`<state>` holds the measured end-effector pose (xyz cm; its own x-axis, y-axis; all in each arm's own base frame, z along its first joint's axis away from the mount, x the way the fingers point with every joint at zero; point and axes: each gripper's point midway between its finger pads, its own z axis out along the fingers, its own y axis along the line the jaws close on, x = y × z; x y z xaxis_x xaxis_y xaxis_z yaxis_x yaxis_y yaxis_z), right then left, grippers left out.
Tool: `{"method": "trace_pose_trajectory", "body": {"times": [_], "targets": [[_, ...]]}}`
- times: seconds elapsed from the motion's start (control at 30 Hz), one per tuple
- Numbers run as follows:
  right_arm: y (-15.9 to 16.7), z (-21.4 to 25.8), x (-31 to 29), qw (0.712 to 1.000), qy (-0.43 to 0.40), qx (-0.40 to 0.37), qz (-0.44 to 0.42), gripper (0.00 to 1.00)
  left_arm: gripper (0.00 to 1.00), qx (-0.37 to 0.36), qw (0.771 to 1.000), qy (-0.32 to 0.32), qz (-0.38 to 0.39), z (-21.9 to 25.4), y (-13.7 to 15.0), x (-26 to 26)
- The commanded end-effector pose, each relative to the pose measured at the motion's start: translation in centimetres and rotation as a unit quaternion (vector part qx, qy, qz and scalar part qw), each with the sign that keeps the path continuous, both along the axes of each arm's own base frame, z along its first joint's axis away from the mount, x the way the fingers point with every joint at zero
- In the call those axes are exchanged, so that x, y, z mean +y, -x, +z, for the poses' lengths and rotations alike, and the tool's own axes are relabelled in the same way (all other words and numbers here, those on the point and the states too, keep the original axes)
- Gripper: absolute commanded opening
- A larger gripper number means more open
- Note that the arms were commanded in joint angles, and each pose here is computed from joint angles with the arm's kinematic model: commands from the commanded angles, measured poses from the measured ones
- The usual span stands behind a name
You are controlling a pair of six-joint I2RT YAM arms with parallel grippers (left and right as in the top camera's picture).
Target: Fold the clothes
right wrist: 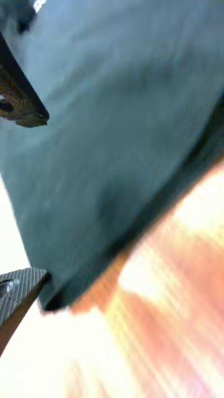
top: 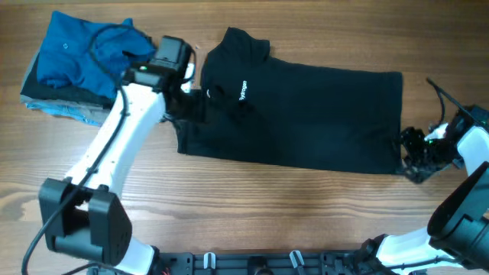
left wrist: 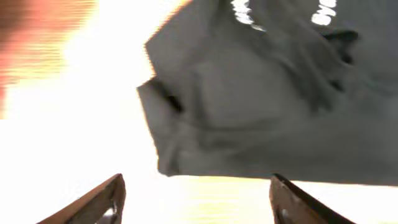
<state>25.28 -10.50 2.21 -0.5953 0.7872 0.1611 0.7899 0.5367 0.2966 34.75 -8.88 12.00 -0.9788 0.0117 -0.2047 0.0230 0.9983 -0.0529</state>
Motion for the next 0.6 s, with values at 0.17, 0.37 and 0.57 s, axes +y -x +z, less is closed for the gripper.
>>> {"method": "trace_pose_trajectory", "body": {"times": [0.17, 0.37, 0.57], "targets": [[2.5, -1.7, -0.3, 0.999, 0.034, 0.034, 0.02, 0.86, 0.77, 0.084, 0.994, 0.031, 0.065, -5.5, 1.1, 3.8], [2.1, -2.6, -0.7, 0.999, 0.046, 0.019, 0.004, 0.31, 0.8, 0.086, 0.992, 0.066, 0.058, -6.1, 0.8, 2.3], [2.9, -2.3, -2.6, 0.994, 0.082, 0.05, -0.049, 0.04, 0.81, 0.113, 0.99, 0.063, 0.055, -7.9, 2.7, 2.2]]}}
